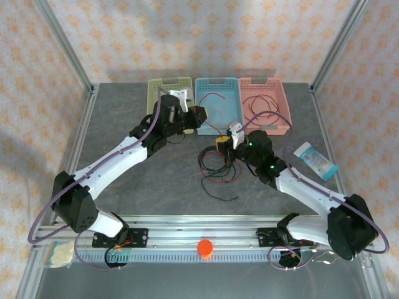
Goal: Untangle the cables
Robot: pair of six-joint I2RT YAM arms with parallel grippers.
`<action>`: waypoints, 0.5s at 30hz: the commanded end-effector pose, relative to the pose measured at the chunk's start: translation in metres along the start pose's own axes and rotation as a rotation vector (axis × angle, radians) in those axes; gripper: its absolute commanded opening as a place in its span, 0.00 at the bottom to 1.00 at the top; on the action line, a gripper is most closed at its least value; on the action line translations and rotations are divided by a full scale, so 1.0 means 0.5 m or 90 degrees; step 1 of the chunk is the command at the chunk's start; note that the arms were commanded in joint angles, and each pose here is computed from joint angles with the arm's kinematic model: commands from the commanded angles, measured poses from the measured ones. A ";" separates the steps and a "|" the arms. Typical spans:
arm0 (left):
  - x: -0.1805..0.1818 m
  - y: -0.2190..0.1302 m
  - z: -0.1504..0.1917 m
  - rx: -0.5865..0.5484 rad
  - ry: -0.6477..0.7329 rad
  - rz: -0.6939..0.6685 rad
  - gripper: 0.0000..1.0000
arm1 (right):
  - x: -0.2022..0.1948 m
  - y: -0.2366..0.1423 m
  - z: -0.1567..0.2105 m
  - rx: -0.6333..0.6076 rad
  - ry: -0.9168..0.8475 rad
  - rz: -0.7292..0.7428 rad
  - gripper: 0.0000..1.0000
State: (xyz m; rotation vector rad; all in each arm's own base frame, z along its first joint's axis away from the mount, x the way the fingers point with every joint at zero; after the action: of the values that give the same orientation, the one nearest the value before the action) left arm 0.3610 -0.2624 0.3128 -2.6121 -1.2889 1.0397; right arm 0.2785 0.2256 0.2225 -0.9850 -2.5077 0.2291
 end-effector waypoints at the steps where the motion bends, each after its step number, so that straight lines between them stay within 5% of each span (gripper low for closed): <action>1: 0.012 0.010 -0.006 -0.015 -0.011 -0.003 0.12 | 0.017 -0.026 -0.051 -0.038 0.003 0.008 0.00; 9: 0.028 -0.036 -0.009 -0.059 0.035 -0.038 0.57 | -0.012 -0.072 -0.085 -0.033 0.046 0.123 0.00; 15: 0.050 -0.074 0.001 -0.085 0.076 -0.079 0.62 | -0.036 -0.105 -0.129 -0.030 0.066 0.223 0.00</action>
State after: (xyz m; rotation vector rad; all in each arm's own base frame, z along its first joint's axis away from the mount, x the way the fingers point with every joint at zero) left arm 0.3453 -0.2354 0.2919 -2.5573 -1.4174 0.9255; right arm 0.2854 0.1918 0.2785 -1.2779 -2.3386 0.2085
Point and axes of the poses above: each hand's point on the last joint's axis, 136 mm out from that joint toward the fingers, its own y axis out along the fingers, its own x axis along the line the jaws close on, z = x × y, the point moved 3 cm from there along -y, back along the fingers, and after that the axes turned 10 degrees about y, right-handed, at the moved point
